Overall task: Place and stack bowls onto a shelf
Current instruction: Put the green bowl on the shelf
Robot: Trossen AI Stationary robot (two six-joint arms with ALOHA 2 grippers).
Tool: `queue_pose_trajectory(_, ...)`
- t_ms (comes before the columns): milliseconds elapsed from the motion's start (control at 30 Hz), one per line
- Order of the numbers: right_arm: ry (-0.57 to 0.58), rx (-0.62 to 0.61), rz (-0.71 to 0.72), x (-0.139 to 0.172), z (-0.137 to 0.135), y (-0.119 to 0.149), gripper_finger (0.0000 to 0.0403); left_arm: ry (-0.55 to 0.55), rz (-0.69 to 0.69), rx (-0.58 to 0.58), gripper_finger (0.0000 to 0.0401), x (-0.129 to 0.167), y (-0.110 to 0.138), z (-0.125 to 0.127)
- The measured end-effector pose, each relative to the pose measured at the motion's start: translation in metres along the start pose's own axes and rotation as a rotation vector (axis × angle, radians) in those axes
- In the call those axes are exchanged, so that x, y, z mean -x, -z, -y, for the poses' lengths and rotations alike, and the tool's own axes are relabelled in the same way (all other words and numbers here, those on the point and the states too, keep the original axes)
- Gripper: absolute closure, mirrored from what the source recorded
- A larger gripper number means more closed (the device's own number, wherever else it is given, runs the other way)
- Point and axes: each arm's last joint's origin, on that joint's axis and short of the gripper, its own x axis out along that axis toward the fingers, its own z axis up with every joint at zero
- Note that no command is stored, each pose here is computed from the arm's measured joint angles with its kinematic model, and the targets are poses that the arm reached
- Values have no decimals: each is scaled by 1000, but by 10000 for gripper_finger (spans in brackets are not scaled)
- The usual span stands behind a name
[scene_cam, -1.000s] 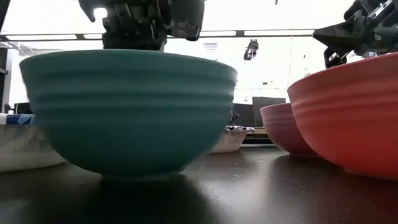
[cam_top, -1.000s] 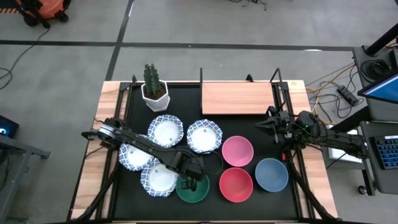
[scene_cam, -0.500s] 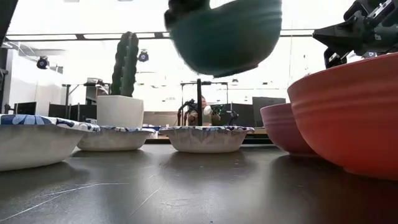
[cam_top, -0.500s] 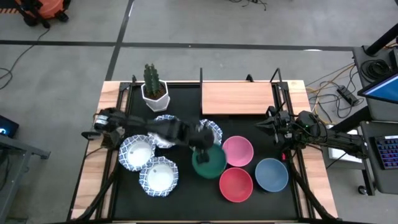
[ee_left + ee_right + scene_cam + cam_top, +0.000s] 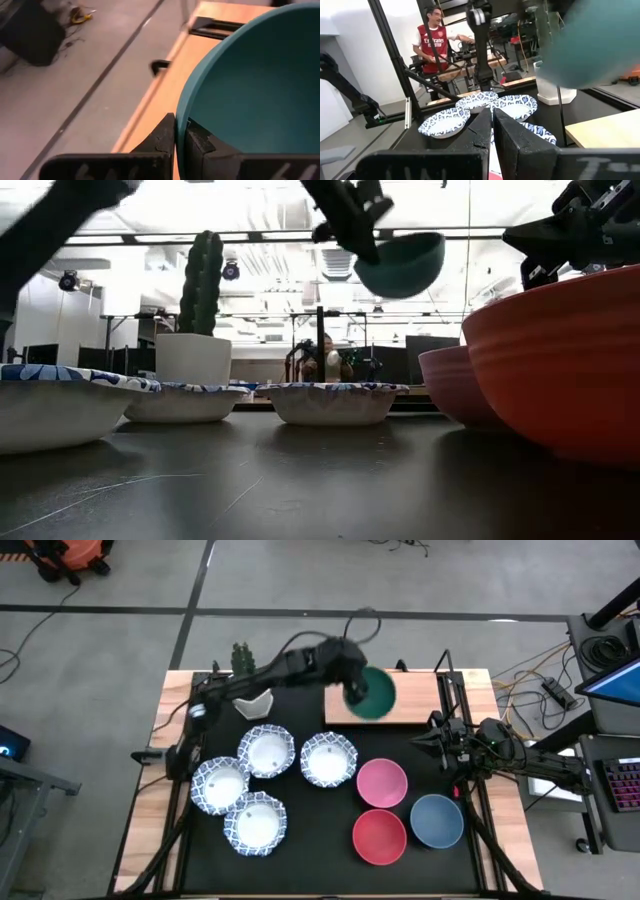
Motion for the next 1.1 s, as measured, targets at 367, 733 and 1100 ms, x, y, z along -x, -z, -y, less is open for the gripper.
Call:
queue_pose_trajectory(367, 8, 14, -30, 0, 1, 3, 394, -63, -153, 41, 401, -68, 43, -42)
queue_pose_trajectory(733, 8, 24, -30, 0, 1, 3, 394, -62, -174, 35, 401, -82, 57, -38)
queue_pose_trajectory(1100, 16, 23, -36, 0, 1, 4, 394, -63, -156, 43, 401, -84, 57, -38)
